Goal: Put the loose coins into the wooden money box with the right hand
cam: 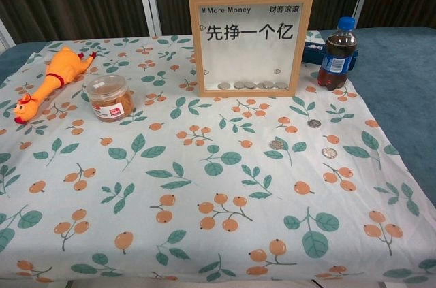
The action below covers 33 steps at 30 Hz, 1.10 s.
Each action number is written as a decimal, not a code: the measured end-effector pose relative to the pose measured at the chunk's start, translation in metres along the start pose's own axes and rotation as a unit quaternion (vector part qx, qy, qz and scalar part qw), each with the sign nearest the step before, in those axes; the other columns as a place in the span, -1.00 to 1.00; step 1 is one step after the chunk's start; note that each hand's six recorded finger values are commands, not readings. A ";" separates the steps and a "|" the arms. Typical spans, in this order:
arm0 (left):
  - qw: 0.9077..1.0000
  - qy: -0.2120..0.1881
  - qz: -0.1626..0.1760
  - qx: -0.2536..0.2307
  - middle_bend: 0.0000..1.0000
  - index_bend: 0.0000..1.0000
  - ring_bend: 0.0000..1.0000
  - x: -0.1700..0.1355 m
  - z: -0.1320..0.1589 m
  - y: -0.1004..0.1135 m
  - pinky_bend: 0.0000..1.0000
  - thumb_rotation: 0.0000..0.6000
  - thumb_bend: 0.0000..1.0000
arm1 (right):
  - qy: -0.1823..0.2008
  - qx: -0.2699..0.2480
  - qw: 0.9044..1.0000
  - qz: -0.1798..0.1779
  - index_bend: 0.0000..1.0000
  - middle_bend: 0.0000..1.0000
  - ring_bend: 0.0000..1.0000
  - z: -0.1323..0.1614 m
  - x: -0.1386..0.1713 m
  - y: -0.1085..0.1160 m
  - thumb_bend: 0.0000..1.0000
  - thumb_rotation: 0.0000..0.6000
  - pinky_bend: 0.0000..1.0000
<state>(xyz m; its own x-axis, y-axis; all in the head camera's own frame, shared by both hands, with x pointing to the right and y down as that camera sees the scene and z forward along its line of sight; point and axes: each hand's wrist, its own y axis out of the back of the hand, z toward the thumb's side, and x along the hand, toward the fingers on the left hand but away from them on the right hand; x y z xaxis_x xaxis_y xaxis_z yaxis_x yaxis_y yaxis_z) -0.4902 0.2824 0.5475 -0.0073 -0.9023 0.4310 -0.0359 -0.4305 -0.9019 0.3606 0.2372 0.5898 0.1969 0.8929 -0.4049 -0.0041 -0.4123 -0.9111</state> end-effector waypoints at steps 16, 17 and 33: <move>1.000 -0.015 -0.014 -0.013 -1.00 -1.00 -1.00 0.005 0.005 -0.004 -1.00 1.00 -0.18 | 0.118 0.002 0.991 0.063 -0.08 -1.00 -1.00 0.085 -0.106 -0.055 -0.15 1.00 -1.00; 1.000 -0.015 -0.013 -0.014 -1.00 -1.00 -1.00 0.005 0.004 -0.004 -1.00 1.00 -0.19 | 0.120 0.009 0.991 0.064 -0.06 -1.00 -1.00 0.090 -0.109 -0.060 -0.15 1.00 -1.00; 0.999 -0.019 -0.002 -0.031 -1.00 -1.00 -1.00 0.001 0.000 0.004 -1.00 1.00 -0.19 | 0.143 0.023 0.986 0.086 0.09 -0.98 -1.00 0.152 -0.149 -0.105 0.06 1.00 -1.00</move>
<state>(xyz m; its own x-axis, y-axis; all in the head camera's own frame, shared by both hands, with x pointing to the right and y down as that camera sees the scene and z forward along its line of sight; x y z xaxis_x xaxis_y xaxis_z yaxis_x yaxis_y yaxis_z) -0.4899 0.2803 0.5446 0.0316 -0.9016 0.4313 -0.0974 -0.4323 -0.8965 0.1830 0.1749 0.7340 0.4579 0.7204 -0.5209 -0.1037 -0.5387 -0.8361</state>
